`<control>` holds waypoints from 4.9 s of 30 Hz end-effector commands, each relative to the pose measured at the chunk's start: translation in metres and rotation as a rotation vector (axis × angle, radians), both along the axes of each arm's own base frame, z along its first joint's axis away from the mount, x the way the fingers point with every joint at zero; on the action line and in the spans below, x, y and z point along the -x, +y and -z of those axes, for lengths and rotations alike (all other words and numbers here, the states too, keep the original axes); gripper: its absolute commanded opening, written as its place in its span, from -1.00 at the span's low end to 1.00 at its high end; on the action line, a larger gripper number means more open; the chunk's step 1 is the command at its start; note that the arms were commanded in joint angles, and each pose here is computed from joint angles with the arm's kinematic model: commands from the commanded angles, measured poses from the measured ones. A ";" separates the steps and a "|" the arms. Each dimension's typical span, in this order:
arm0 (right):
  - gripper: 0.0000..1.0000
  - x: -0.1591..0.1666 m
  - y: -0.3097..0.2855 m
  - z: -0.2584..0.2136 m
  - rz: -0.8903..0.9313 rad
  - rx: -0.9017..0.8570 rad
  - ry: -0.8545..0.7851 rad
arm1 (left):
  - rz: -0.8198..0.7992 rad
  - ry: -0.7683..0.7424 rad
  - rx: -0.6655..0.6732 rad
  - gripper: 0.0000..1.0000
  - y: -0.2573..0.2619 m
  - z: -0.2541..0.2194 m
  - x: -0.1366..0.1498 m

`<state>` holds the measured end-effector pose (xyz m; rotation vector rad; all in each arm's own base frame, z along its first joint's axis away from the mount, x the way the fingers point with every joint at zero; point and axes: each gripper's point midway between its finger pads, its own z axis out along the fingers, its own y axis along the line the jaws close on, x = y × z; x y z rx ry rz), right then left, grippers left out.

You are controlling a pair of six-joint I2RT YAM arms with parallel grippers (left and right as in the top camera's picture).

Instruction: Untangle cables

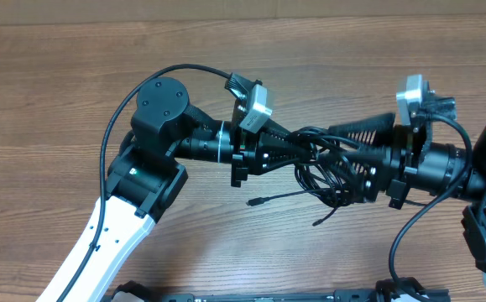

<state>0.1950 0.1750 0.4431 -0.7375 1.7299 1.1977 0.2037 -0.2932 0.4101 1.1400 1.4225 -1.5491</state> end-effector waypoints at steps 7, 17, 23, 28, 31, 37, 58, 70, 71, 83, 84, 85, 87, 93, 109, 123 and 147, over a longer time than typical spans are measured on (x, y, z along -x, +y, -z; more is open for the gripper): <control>1.00 -0.065 -0.072 0.049 0.692 0.062 0.361 | -0.293 0.229 -0.066 -0.91 0.015 0.014 -0.052; 1.00 -0.056 -0.068 0.059 0.699 0.000 0.521 | -0.519 0.333 -0.046 -0.92 0.028 0.017 -0.089; 0.90 -0.042 -0.047 0.051 0.572 -0.100 0.641 | -0.584 0.227 0.067 -0.92 0.030 -0.015 -0.100; 0.64 -0.040 -0.045 0.052 0.609 -0.208 0.822 | -0.615 0.175 0.128 -0.92 0.018 -0.032 -0.097; 0.64 -0.038 -0.043 0.051 0.593 -0.216 0.839 | -0.639 0.138 0.160 -0.92 0.002 -0.040 -0.089; 0.43 -0.044 -0.049 0.053 0.642 -0.215 0.822 | -0.769 0.154 0.202 -0.92 -0.010 -0.045 -0.087; -0.34 -0.069 -0.059 0.067 0.741 -0.194 0.835 | -0.790 0.340 0.295 -0.92 -0.022 -0.050 -0.083; -0.33 -0.071 -0.060 0.065 0.741 -0.199 0.823 | -0.750 0.330 0.307 -0.91 -0.040 -0.049 -0.077; -0.34 -0.071 -0.060 0.065 0.741 -0.199 0.823 | -0.751 0.324 0.306 -0.92 -0.040 -0.049 -0.077; -0.89 -0.074 -0.065 0.067 0.781 -0.194 0.814 | -0.675 0.462 0.350 -0.91 -0.044 -0.054 -0.070; -0.92 -0.074 -0.065 0.067 0.780 -0.194 0.815 | -0.672 0.470 0.354 -0.91 -0.044 -0.055 -0.070; -0.92 -0.074 -0.065 0.068 0.780 -0.194 0.815 | -0.667 0.471 0.356 -0.91 -0.044 -0.056 -0.069; -0.92 -0.074 -0.065 0.067 0.780 -0.194 0.814 | -0.659 0.468 0.360 -0.92 -0.045 -0.057 -0.068; -0.92 -0.070 -0.070 0.079 0.807 -0.142 0.825 | -0.636 0.466 0.407 -0.92 -0.043 -0.069 -0.065; -0.92 -0.057 -0.098 0.115 0.974 0.019 0.868 | -0.604 0.411 0.503 -0.92 -0.036 -0.094 -0.059; -0.15 -0.046 -0.101 0.128 0.980 0.089 0.896 | -0.621 0.393 0.512 -0.92 -0.033 -0.096 -0.061; 0.72 -0.021 -0.087 0.139 0.885 0.115 1.025 | -0.744 0.316 0.549 -0.92 -0.019 -0.101 -0.075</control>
